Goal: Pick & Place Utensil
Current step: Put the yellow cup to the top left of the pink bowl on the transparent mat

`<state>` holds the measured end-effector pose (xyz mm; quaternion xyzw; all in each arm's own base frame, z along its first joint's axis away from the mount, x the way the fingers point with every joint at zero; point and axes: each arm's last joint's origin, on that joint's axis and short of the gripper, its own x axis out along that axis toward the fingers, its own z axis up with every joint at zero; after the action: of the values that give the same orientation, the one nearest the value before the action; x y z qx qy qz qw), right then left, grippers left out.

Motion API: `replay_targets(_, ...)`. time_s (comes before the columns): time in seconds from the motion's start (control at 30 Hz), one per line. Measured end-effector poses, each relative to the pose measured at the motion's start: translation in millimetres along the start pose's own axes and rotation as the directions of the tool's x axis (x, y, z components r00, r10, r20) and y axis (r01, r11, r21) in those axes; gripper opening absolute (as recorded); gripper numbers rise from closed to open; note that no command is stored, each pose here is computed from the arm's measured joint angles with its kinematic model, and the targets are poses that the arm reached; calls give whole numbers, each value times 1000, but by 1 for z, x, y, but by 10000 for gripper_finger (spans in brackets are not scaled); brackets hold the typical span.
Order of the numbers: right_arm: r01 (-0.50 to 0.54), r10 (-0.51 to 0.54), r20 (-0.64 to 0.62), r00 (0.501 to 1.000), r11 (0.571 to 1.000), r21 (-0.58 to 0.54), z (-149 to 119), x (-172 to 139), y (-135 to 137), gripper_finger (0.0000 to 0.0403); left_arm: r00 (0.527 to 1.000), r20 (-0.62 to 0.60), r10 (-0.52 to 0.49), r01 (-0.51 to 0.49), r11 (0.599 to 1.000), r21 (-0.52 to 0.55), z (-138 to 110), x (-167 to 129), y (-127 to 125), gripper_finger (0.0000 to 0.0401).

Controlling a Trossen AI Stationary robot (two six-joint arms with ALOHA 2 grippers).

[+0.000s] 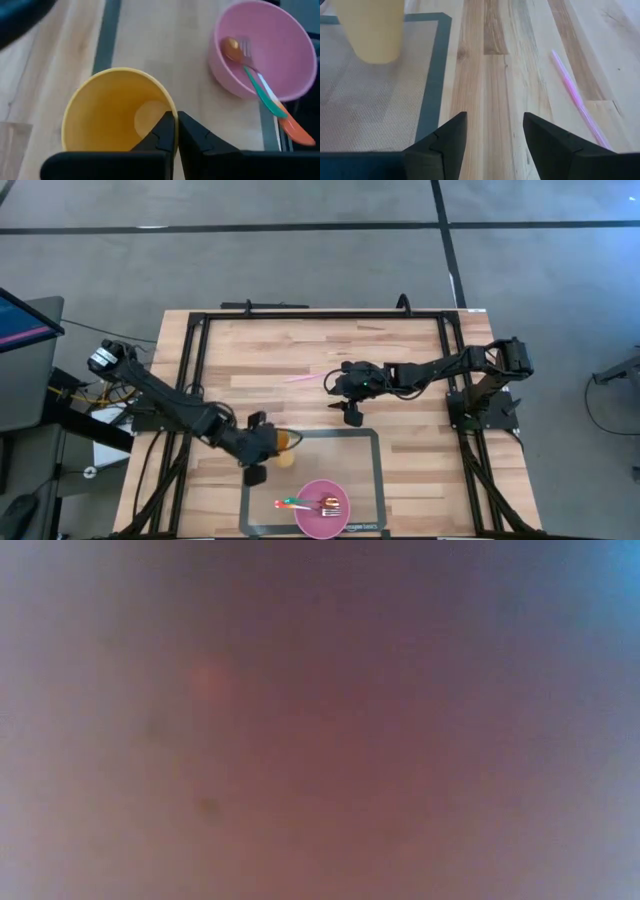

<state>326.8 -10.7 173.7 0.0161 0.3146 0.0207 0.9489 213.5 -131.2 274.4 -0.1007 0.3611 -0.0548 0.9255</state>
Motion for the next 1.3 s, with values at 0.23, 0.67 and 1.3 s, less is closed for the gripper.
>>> replay_targets(0.23, 0, 0, 0, 1000, 999, 43, 0, 0, 0, 187, 1000, 12, -5, 4, 999, 54, -9, -5, -15, 10)
replay_targets(0.67, 0, 0, -4, 1000, 996, 94, 0, 0, 0, 179, 996, -45, 83, -78, 992, 99, -29, 3, -6, 9)
replay_targets(1.3, 0, 0, -4, 1000, 996, 94, 0, 0, 0, 177, 996, -13, 86, -85, 995, 56, -32, 9, -3, 48)
